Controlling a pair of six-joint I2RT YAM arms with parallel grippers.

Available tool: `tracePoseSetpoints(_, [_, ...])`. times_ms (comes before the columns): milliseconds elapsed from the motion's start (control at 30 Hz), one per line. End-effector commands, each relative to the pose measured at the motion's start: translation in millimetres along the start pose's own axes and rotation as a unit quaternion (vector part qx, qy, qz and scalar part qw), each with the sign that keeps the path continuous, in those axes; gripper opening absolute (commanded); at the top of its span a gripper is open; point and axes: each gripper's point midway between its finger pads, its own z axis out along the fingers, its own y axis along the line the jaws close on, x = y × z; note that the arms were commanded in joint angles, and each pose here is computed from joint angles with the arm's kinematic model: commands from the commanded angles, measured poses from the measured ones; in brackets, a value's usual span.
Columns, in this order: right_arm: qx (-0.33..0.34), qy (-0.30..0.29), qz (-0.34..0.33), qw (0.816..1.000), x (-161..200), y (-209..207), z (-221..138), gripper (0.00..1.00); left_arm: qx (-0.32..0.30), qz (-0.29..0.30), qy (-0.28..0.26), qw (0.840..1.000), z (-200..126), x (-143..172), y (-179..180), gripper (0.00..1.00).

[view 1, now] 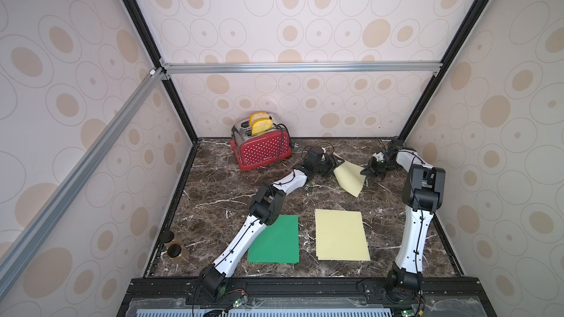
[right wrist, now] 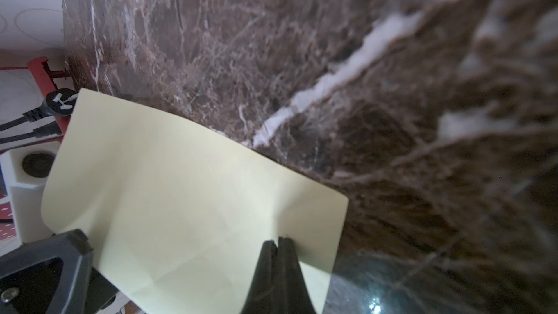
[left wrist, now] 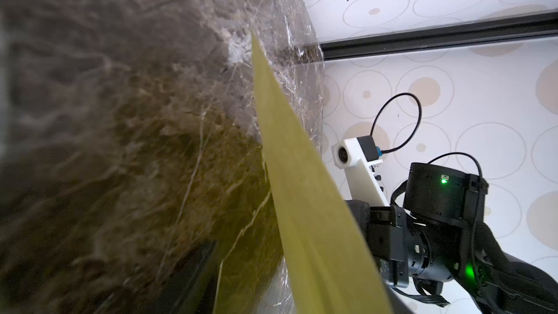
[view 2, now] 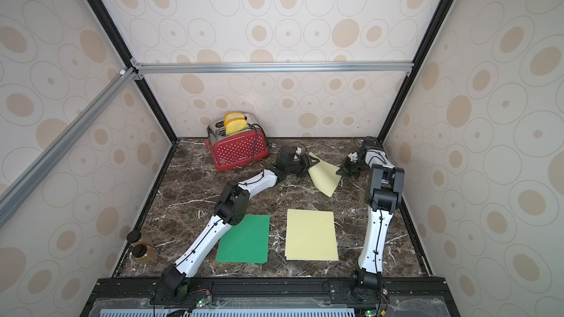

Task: Sort the scattered colored papers by color
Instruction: Pick up the colored paper from the center of the board.

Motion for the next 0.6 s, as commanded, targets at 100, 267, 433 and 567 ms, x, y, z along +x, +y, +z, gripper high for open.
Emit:
tracePoseSetpoints(100, [0.043, 0.037, 0.037, 0.998, 22, -30, 14, 0.04, -0.132, 0.121, 0.111, 0.978, -30, 35, 52, 0.65])
tracePoseSetpoints(267, [0.042, 0.039, 0.039, 0.998, 22, -31, 16, 0.04, -0.145, 0.160, 0.124, 0.968, -40, 28, 53, 0.65])
tracePoseSetpoints(433, [0.043, 0.041, 0.040, 0.997, 23, -32, 17, 0.04, -0.125, 0.180, 0.131, 0.967, -47, 28, 29, 0.65])
tracePoseSetpoints(567, [0.042, 0.040, 0.040, 0.998, 22, -32, 17, 0.04, -0.109, 0.177, 0.137, 0.969, -56, 33, 7, 0.65])
